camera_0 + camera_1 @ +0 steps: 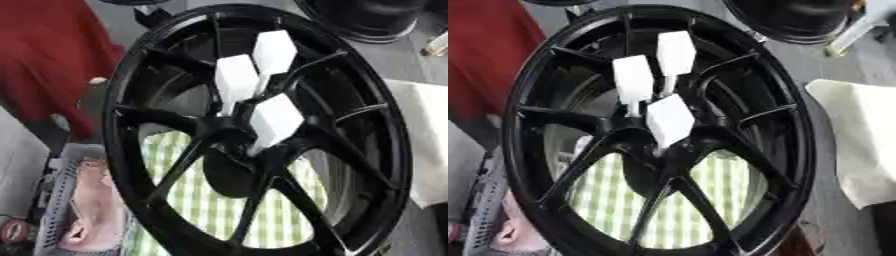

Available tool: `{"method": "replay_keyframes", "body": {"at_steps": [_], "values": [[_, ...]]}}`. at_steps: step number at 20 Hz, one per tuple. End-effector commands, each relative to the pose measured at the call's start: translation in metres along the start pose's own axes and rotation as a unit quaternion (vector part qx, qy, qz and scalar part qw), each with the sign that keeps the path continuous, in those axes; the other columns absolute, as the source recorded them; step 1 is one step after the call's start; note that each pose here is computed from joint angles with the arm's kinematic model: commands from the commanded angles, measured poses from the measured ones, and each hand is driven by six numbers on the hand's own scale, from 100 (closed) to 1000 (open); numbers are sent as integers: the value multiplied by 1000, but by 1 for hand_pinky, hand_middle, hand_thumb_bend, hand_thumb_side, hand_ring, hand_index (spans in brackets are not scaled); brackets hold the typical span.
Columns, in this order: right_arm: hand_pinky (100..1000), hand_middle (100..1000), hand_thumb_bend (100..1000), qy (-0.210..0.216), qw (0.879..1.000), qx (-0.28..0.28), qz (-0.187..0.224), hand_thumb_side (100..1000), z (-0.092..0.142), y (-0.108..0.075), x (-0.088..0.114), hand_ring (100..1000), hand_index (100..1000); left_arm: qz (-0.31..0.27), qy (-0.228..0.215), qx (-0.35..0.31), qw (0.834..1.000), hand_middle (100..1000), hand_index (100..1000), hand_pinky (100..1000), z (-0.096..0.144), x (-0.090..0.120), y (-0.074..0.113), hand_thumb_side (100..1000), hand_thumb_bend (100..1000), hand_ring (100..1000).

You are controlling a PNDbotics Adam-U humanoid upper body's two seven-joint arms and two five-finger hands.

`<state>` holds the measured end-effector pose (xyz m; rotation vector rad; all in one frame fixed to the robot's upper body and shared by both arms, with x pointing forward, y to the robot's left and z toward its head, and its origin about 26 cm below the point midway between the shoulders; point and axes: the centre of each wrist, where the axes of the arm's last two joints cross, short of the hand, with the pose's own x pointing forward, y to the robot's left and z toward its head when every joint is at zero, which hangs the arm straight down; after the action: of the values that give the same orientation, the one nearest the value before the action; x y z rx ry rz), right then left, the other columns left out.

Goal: Pull the pin out of the wheel hub.

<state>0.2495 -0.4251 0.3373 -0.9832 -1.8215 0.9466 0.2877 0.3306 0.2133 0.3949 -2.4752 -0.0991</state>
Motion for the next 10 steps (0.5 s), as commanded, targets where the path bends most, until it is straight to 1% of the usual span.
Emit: {"method": "replay_keyframes", "body": {"at_steps": [1, 3, 4, 5, 6, 7, 8, 9, 10], "values": [[346, 208, 100, 43, 996, -74, 17, 100, 16, -8, -22, 336, 280, -9, -17, 2, 1000, 841, 868, 905, -5, 7, 5, 607, 262, 929], [439, 258, 100, 74, 993, -95, 18, 100, 30, 0, -36, 386, 333, -9, -17, 3, 1000, 841, 868, 905, -4, 7, 5, 606, 261, 929], [552, 343, 100, 92, 990, -102, 19, 100, 37, 4, -43, 466, 414, -10, -17, 3, 1000, 841, 868, 904, -4, 7, 5, 606, 261, 929], [629, 364, 100, 110, 988, -105, 21, 100, 45, 10, -49, 540, 433, -10, -17, 3, 1000, 841, 868, 904, -4, 7, 4, 606, 261, 929], [691, 561, 100, 128, 986, -105, 20, 100, 52, 16, -54, 646, 615, -10, -17, 4, 1000, 841, 868, 904, -4, 7, 4, 607, 260, 929], [718, 654, 100, 141, 984, -102, 21, 100, 58, 22, -57, 716, 684, -10, -16, 5, 1000, 842, 868, 904, -4, 7, 4, 607, 261, 929], [789, 832, 100, 150, 984, -99, 19, 100, 64, 27, -59, 847, 836, -9, -15, 6, 1000, 842, 869, 905, -3, 6, 4, 608, 262, 929], [830, 901, 100, 157, 983, -96, 15, 100, 69, 33, -61, 912, 904, -8, -15, 7, 1000, 842, 869, 905, -3, 6, 4, 607, 262, 930], [853, 932, 100, 161, 982, -96, 9, 100, 73, 38, -62, 947, 936, -8, -16, 7, 1000, 842, 869, 905, -3, 6, 4, 606, 263, 930]]}}
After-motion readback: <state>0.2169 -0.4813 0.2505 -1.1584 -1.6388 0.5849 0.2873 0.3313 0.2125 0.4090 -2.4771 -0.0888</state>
